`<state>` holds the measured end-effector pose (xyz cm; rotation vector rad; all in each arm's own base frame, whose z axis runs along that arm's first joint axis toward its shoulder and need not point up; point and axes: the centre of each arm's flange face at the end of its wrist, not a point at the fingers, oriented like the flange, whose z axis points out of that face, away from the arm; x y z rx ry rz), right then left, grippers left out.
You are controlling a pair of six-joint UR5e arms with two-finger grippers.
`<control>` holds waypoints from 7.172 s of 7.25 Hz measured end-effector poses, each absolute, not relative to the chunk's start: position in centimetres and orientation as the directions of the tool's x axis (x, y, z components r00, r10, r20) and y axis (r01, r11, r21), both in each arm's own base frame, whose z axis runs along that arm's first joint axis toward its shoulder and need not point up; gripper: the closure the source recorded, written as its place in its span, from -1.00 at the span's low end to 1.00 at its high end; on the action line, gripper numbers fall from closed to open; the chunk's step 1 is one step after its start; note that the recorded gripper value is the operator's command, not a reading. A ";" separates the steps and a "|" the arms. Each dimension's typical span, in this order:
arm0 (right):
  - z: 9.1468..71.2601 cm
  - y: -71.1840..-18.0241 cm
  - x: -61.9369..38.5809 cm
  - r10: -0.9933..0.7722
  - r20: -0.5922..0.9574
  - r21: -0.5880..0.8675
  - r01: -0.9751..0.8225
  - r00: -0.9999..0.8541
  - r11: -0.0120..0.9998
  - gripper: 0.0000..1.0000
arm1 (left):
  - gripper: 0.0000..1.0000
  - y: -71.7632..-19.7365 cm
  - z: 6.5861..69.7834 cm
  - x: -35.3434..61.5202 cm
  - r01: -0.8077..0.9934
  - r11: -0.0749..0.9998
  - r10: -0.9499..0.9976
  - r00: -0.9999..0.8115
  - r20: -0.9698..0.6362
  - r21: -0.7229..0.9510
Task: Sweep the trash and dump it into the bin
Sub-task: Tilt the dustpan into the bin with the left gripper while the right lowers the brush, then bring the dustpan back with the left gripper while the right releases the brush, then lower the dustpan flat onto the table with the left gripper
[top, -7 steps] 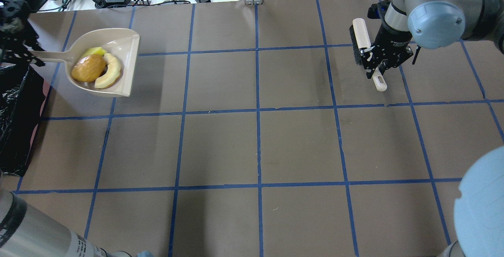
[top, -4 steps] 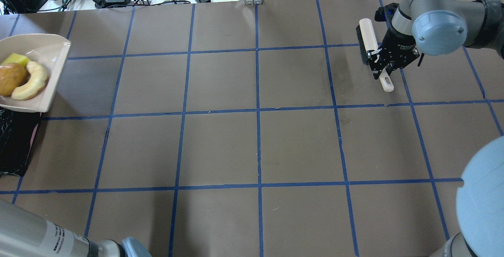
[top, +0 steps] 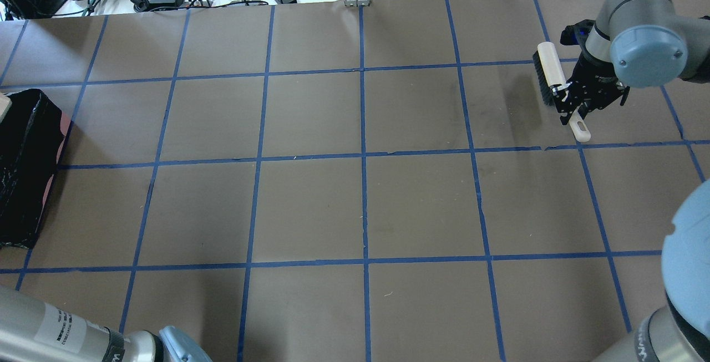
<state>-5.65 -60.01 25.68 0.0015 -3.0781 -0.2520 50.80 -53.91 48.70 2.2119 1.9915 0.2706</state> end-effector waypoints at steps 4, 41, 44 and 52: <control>24.3 -59.5 -6.8 -0.017 0.050 0.185 -0.007 -0.999 0.983 0.90 | 1.00 -54.7 49.3 52.0 0.924 -0.107 0.993 0.120 -0.014 0.366; 47.4 -47.2 14.6 -0.072 0.061 -0.028 -0.074 -0.996 0.997 -1.00 | 1.00 -69.3 32.3 3.5 0.995 0.052 0.999 -0.053 0.001 0.089; 48.4 -46.5 14.6 -0.071 0.059 -0.046 -0.073 -0.996 0.996 -1.00 | 1.00 -70.1 29.8 2.8 0.998 -0.021 1.000 0.020 0.010 0.061; 48.2 -46.5 14.5 -0.078 0.060 -0.039 -0.080 -0.995 0.996 -1.00 | 0.83 -70.2 27.2 2.3 0.999 -0.029 0.999 0.028 0.029 0.026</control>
